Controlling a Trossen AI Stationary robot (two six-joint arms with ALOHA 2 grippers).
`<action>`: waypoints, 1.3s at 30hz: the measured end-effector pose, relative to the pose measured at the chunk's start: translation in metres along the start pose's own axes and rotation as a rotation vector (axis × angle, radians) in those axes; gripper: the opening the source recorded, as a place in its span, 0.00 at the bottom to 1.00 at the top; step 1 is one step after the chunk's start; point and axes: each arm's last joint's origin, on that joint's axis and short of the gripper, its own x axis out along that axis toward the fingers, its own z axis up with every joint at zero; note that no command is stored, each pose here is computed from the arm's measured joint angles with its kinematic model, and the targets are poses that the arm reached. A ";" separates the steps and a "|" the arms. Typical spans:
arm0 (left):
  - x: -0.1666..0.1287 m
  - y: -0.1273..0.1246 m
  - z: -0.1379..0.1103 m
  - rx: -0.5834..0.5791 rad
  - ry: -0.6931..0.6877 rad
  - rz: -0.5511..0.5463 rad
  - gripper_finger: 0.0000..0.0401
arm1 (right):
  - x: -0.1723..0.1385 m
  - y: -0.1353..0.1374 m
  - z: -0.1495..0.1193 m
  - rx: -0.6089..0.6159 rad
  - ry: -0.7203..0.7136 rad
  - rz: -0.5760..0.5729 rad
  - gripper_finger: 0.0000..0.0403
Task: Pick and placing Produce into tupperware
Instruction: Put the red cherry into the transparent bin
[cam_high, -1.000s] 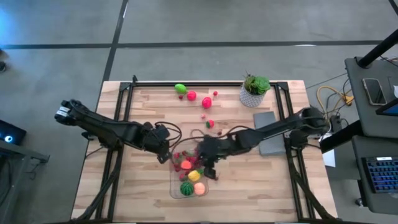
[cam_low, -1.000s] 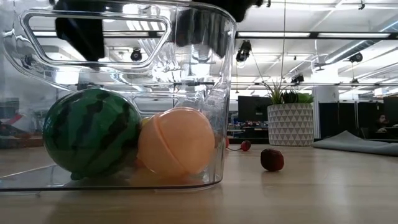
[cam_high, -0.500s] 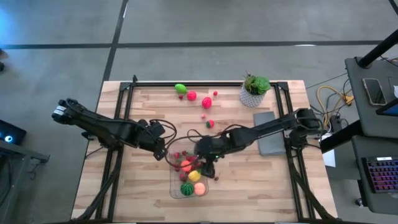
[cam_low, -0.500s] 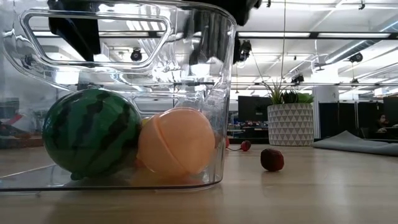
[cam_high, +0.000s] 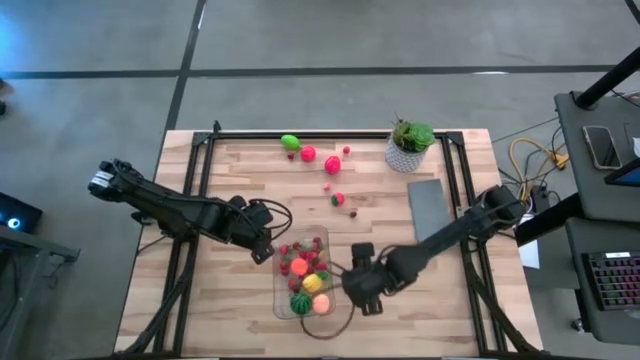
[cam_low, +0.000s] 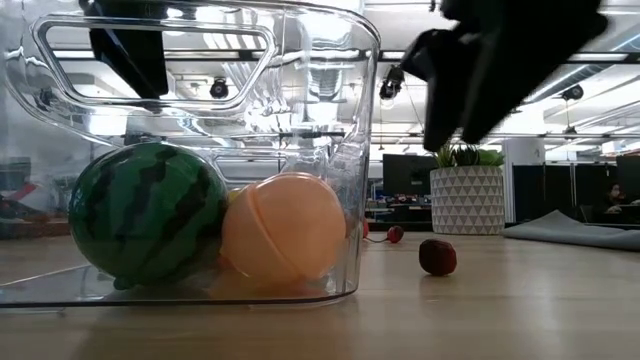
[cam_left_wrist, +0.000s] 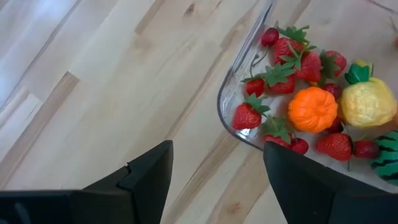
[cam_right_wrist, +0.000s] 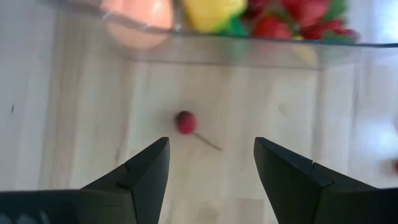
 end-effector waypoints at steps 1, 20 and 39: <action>0.000 0.000 0.000 0.006 0.000 0.000 0.59 | 0.003 0.005 -0.003 -0.007 -0.010 0.004 0.56; 0.000 -0.002 0.001 0.012 0.003 -0.023 0.59 | 0.047 0.014 -0.029 0.018 -0.172 0.099 0.56; 0.000 -0.002 0.001 0.014 0.003 -0.023 0.59 | 0.067 0.006 -0.050 0.040 -0.212 0.078 0.56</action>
